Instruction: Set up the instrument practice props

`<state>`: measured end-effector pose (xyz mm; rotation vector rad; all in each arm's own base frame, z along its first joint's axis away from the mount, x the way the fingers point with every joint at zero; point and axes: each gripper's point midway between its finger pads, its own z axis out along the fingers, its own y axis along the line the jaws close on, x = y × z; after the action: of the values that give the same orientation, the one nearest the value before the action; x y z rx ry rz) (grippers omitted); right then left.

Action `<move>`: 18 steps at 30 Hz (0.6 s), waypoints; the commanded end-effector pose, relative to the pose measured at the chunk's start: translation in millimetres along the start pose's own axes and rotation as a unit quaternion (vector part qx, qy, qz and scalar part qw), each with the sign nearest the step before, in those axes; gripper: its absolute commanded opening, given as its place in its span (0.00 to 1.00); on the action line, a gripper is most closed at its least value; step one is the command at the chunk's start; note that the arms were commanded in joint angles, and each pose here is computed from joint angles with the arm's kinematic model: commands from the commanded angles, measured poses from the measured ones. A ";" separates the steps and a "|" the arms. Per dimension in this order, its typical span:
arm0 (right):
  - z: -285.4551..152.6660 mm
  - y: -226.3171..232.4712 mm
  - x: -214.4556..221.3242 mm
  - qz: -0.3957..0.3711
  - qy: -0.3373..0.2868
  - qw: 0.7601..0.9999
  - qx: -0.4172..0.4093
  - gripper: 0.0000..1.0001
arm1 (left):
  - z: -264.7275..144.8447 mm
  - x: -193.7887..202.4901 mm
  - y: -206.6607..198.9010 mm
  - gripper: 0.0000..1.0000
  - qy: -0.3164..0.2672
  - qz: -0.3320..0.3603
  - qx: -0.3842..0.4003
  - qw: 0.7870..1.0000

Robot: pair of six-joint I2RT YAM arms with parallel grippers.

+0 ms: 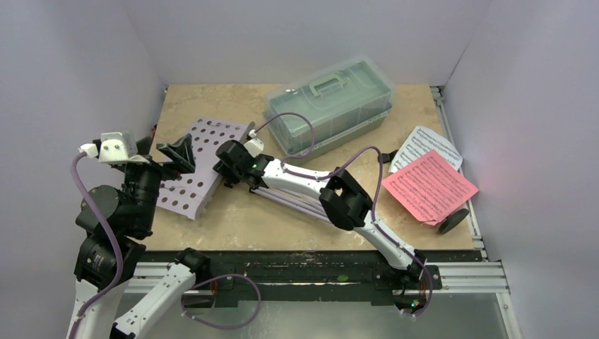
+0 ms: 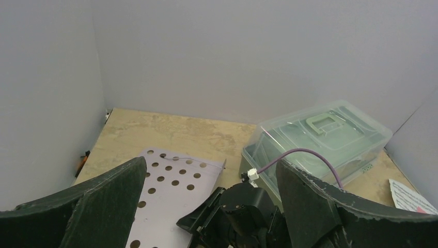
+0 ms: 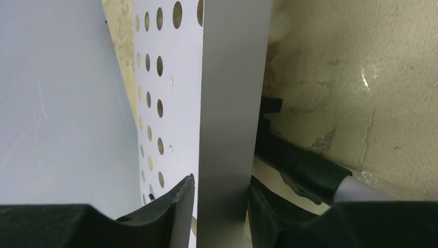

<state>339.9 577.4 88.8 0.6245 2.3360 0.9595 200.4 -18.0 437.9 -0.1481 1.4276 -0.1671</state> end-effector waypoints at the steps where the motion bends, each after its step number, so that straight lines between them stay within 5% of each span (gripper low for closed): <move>1: -21.8 43.8 -9.1 0.057 0.001 0.996 -0.064 0.40 | -3.6 -15.7 -0.6 0.96 -0.015 0.008 0.006 1.000; 11: -75.0 93.6 -27.1 0.114 0.017 0.984 -0.137 0.14 | -3.7 -24.9 -2.7 0.95 -0.017 0.006 0.008 1.000; 18: -151.6 151.7 -41.0 0.152 0.066 0.957 -0.239 0.03 | -14.1 -55.7 -1.9 0.95 -0.045 -0.009 0.011 0.999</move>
<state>313.3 562.1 111.1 0.7212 2.3780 1.0963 190.1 -13.8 461.9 -0.1406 1.4002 -0.1713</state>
